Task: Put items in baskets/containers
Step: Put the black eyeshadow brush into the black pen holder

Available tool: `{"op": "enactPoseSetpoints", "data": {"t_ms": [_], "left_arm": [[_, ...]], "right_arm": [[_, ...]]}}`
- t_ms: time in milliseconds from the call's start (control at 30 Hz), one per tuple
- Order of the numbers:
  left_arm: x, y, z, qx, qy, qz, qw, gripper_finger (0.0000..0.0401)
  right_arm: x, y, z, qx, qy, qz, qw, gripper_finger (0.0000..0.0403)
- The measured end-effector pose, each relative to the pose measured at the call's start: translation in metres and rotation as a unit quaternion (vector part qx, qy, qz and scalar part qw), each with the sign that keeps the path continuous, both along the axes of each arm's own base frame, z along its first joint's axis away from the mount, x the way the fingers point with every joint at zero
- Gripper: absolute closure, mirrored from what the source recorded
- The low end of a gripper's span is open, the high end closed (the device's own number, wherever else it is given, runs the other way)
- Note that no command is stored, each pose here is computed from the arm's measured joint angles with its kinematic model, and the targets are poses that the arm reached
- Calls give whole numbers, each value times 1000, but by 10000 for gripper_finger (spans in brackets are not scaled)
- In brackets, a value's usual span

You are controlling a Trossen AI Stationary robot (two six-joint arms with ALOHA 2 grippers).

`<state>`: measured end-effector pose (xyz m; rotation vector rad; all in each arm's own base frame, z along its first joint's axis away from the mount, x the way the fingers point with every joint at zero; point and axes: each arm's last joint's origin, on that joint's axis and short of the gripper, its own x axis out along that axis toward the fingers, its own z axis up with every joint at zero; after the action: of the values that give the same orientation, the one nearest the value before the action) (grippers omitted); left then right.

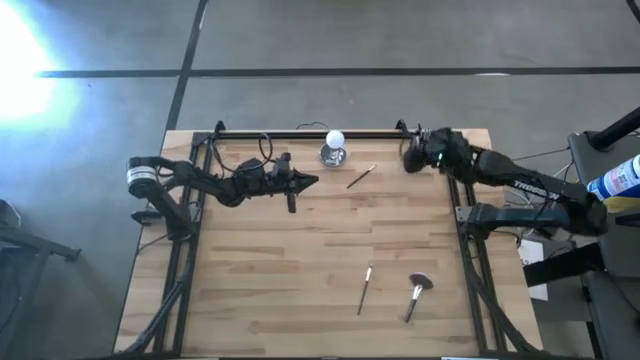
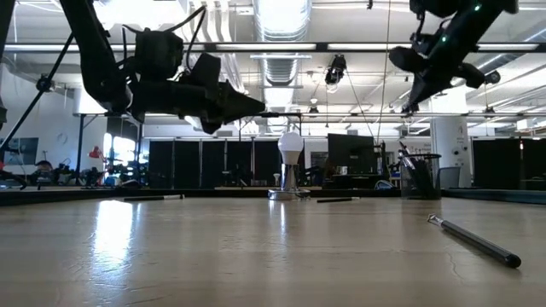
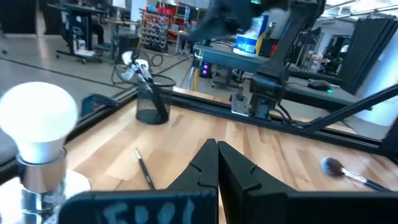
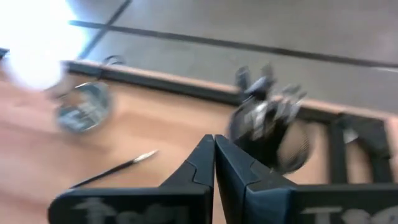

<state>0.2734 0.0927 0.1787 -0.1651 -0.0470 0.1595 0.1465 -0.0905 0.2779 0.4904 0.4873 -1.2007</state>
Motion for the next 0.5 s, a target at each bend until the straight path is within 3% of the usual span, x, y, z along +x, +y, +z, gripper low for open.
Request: {"op": "enactPoseSetpoints", "data": {"t_ms": [233, 500], "left_arm": [[0, 1, 0, 6, -1, 12, 1000, 401], [-2, 0, -2, 6, 3, 12, 1000, 401]], "right_arm": [[31, 61, -15, 33, -76, 34, 996, 394], [68, 112, -44, 112, -89, 48, 989, 394]]}}
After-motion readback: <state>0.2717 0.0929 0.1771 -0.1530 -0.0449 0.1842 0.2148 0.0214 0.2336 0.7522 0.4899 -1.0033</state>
